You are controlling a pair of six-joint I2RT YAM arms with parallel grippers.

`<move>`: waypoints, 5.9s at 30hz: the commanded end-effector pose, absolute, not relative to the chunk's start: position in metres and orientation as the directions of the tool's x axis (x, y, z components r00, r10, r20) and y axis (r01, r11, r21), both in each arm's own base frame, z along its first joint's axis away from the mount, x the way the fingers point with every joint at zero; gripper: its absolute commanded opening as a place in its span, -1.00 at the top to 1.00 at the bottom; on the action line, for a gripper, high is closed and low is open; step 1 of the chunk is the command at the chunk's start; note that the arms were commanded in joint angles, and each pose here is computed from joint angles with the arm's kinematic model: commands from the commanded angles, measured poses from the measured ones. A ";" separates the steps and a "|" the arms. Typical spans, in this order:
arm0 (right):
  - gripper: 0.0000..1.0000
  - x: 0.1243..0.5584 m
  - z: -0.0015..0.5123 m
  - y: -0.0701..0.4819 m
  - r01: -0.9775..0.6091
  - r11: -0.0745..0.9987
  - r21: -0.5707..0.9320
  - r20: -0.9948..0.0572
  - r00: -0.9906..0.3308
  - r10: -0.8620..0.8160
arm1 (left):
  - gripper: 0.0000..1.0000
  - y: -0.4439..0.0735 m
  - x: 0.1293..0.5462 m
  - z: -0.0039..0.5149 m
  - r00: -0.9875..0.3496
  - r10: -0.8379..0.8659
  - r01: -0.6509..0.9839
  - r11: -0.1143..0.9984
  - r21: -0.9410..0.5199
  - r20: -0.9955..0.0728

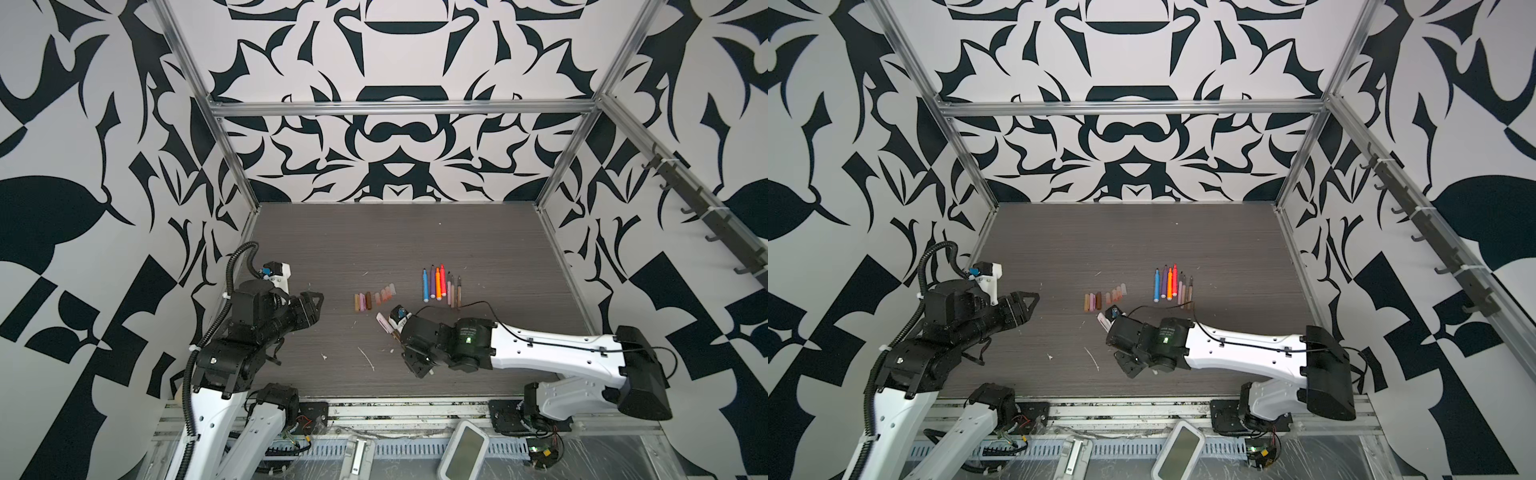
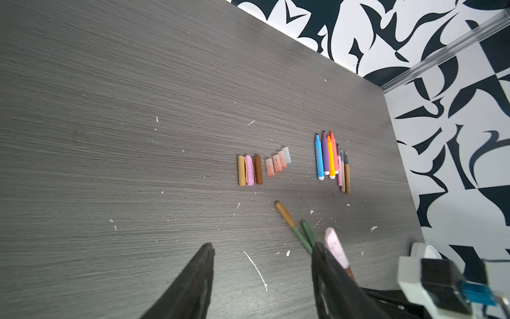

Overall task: Open the pen caps
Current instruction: 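Hold the pen up with the right gripper while the left gripper reaches for its cap, then close the left gripper on the pink cap held above the right gripper, then pull the pink cap off with the left gripper, away from the right gripper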

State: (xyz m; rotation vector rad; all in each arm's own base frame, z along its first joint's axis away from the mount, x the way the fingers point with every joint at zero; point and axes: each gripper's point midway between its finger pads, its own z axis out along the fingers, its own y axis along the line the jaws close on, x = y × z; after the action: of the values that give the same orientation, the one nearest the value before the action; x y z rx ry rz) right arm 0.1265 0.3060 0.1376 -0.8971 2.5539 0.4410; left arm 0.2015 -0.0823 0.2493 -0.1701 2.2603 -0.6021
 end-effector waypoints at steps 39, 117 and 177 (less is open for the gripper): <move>1.00 0.155 0.120 0.339 -0.630 0.752 0.194 -0.514 -0.718 -0.469 | -0.20 -0.080 0.206 0.232 -0.737 -0.311 0.006 0.885 -0.465 -0.601; 1.00 0.167 0.194 0.264 -0.514 0.801 0.306 -0.626 -0.743 -0.237 | 0.36 -0.338 0.232 0.227 -0.925 -0.223 0.208 0.383 -0.900 -0.309; 1.00 0.153 0.142 0.230 -0.359 0.820 0.445 -0.513 -0.853 -0.096 | 1.00 -0.225 0.365 0.224 -0.844 -0.394 0.108 0.539 -0.836 -0.363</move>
State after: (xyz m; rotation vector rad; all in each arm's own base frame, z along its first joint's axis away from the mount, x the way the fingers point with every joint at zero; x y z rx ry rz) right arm 0.1510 0.2315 0.1270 -0.4073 2.5524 0.7029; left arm 0.3809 -0.2086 0.2445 -0.2840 2.1857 -1.2168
